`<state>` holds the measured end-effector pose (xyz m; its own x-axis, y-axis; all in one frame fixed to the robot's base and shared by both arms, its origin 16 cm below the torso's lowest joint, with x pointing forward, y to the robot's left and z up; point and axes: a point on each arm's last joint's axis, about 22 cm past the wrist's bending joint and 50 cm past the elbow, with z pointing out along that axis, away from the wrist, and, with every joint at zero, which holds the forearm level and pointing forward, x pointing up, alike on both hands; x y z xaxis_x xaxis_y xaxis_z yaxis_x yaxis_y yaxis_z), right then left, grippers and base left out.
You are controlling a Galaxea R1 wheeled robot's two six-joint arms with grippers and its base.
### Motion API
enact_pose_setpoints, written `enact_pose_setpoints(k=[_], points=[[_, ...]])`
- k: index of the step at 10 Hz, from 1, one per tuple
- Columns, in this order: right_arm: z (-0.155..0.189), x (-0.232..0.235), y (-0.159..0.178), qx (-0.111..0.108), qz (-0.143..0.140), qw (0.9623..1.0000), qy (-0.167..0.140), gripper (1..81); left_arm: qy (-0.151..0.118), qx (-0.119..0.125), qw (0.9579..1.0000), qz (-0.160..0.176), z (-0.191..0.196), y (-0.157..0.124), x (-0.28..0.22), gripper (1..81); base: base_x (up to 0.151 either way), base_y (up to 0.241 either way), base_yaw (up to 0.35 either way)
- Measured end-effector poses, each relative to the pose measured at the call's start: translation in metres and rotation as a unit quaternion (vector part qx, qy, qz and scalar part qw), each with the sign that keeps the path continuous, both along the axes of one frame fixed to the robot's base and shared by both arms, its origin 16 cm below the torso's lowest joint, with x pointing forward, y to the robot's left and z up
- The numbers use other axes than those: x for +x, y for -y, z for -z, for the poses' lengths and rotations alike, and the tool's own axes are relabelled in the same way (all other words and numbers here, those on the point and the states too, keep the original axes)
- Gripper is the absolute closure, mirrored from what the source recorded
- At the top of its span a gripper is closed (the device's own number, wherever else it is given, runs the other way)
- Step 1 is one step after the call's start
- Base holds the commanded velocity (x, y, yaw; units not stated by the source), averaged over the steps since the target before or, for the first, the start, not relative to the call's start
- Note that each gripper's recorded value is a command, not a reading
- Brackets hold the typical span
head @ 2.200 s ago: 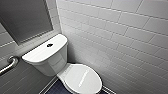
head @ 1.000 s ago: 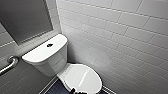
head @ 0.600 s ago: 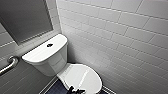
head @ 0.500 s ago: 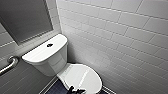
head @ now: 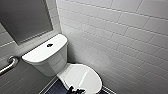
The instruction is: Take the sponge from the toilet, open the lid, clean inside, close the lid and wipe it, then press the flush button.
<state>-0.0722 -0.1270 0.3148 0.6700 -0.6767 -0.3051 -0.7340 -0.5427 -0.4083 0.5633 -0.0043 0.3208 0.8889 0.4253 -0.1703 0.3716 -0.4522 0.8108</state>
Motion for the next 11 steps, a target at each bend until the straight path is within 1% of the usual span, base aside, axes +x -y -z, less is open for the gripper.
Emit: enact_pose_setpoints(k=[2,4,6,7,11], points=[[0.000,0.000,0.000,0.000,0.000,1.0000,0.000,81.1,0.000,0.006,1.0000,-0.003,0.005,-0.003,0.003,1.0,0.000,0.000,0.000],[-0.001,0.001,-0.002,0.002,0.002,1.0000,0.000,81.1,-0.004,0.005,1.0000,-0.006,0.005,-0.003,0.003,1.0,0.000,0.000,0.000],[-0.001,0.001,-0.002,0.002,0.002,1.0000,0.000,81.1,0.002,0.007,0.9999,-0.008,0.003,-0.004,0.011,1.0,0.000,0.000,0.000],[-0.001,0.001,-0.002,0.002,0.002,1.0000,0.000,81.1,-0.001,0.007,0.9999,-0.009,0.004,-0.003,0.013,1.0,0.000,0.000,0.000],[-0.001,0.001,-0.002,0.002,0.002,1.0000,0.000,81.1,-0.009,0.003,0.9999,-0.003,0.007,0.017,0.008,1.0,0.000,0.000,0.000]])
